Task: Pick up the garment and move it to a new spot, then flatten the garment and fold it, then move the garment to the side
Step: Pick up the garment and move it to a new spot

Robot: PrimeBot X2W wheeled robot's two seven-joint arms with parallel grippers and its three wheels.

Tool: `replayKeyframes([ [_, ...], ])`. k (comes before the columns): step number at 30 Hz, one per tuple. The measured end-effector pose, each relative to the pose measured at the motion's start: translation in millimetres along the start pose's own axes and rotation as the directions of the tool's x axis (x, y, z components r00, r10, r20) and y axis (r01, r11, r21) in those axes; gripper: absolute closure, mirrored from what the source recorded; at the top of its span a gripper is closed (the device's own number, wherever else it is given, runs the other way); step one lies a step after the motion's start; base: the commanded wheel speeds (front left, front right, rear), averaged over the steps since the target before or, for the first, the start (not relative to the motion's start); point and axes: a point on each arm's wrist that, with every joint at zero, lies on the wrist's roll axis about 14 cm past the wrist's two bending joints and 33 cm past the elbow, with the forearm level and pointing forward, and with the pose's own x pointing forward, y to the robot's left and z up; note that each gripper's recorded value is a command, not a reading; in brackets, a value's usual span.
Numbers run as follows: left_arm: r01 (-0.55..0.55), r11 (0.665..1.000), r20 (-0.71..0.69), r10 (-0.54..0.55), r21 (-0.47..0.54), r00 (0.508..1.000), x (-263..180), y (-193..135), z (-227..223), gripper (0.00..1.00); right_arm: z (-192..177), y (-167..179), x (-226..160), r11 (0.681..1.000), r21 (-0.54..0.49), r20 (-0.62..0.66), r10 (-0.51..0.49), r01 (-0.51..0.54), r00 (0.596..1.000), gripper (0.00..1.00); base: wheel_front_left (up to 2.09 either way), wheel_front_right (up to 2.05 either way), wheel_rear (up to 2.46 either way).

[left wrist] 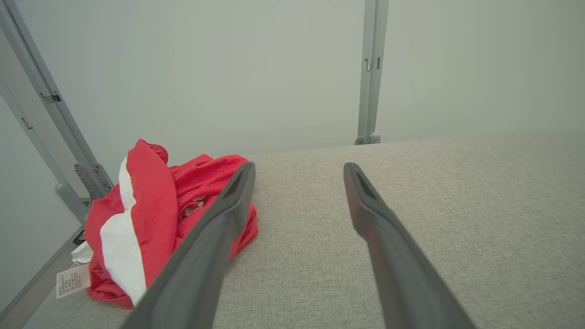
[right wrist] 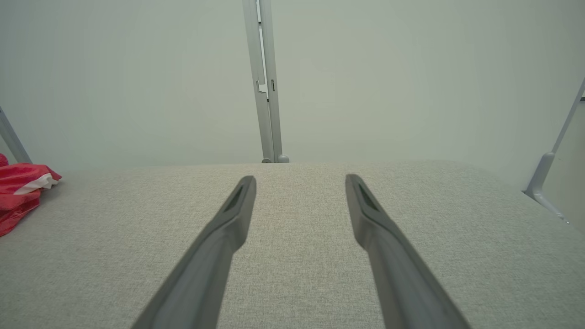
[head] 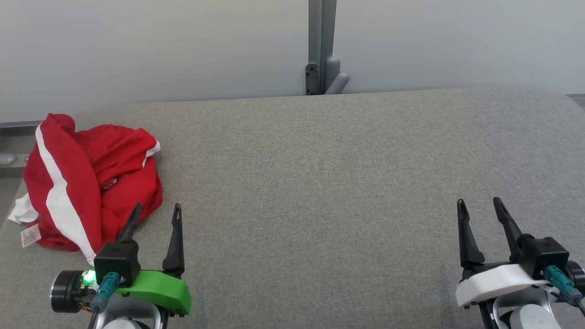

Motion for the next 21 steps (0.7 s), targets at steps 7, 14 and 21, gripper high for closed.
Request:
replayKeyframes([
  [7, -0.004, 1.000, -0.004, 0.004, -0.002, 1.000, -1, 1, -1, 0.00, -2, 1, 0, 1.000, 0.003, -0.006, 0.000, 0.000, 1.000, 0.00, 0.00, 0.00, 0.00],
  [14, -0.016, 1.000, -0.006, 0.016, -0.004, 1.000, -2, 4, -2, 0.00, -3, 3, 2, 1.000, 0.006, -0.009, 0.006, -0.006, 1.000, 0.00, 0.00, 0.00, 0.00],
  [21, -0.054, 0.999, -0.003, 0.054, -0.008, 0.999, -6, 15, -2, 0.00, -5, 13, 6, 0.999, 0.010, -0.012, 0.034, -0.034, 0.999, 0.00, 0.00, 0.00, 0.00],
])
